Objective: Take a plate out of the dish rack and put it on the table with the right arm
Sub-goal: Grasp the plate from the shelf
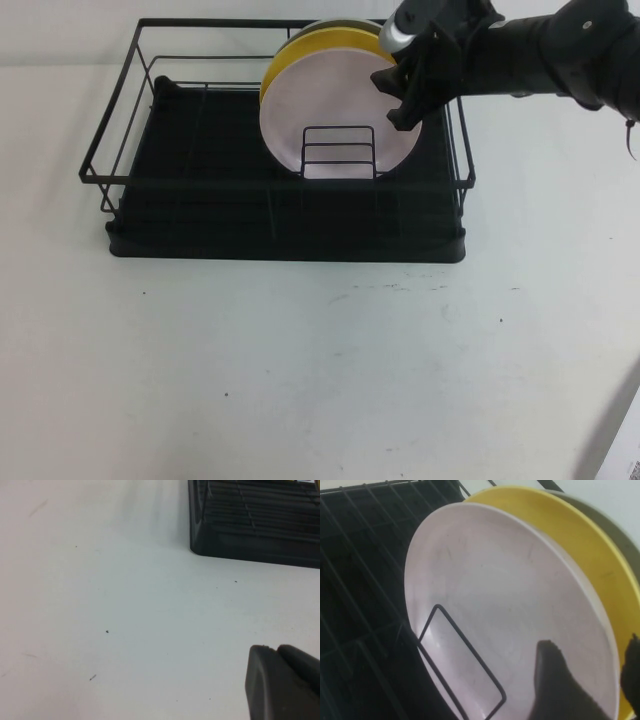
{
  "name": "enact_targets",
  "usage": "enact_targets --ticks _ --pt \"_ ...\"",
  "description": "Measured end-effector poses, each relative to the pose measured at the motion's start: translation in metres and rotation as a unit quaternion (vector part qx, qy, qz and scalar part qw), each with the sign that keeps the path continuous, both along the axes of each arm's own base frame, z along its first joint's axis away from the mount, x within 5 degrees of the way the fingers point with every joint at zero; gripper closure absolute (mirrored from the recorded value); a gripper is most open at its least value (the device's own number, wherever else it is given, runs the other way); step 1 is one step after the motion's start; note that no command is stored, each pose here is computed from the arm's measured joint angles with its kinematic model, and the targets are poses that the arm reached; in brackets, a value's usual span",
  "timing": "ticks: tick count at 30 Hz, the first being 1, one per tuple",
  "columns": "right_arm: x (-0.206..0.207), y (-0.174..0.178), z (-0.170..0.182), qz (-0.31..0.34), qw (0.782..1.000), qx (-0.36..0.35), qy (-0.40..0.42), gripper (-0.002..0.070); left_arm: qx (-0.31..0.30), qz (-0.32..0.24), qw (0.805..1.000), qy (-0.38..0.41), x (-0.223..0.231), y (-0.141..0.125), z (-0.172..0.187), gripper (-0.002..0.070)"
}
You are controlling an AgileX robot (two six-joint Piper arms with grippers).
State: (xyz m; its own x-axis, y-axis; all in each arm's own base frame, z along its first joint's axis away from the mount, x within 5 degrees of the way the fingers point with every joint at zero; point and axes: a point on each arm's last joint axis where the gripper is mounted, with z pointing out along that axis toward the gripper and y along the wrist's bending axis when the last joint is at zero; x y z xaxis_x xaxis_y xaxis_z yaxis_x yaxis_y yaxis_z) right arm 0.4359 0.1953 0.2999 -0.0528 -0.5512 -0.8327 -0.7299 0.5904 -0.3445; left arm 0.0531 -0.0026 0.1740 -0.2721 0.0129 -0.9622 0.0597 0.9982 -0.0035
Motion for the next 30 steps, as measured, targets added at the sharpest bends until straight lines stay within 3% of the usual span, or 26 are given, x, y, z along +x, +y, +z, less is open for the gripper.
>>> enact_targets --ticks 15,30 --pt "0.014 0.004 -0.017 -0.005 1.0 -0.008 -0.001 0.0411 0.0 0.0 1.0 0.0 0.0 0.0 0.0 0.0679" --pt "0.02 0.004 -0.009 -0.021 1.0 0.005 -0.022 0.0411 0.0 0.0 1.0 0.0 0.0 0.0 0.0 0.0679"
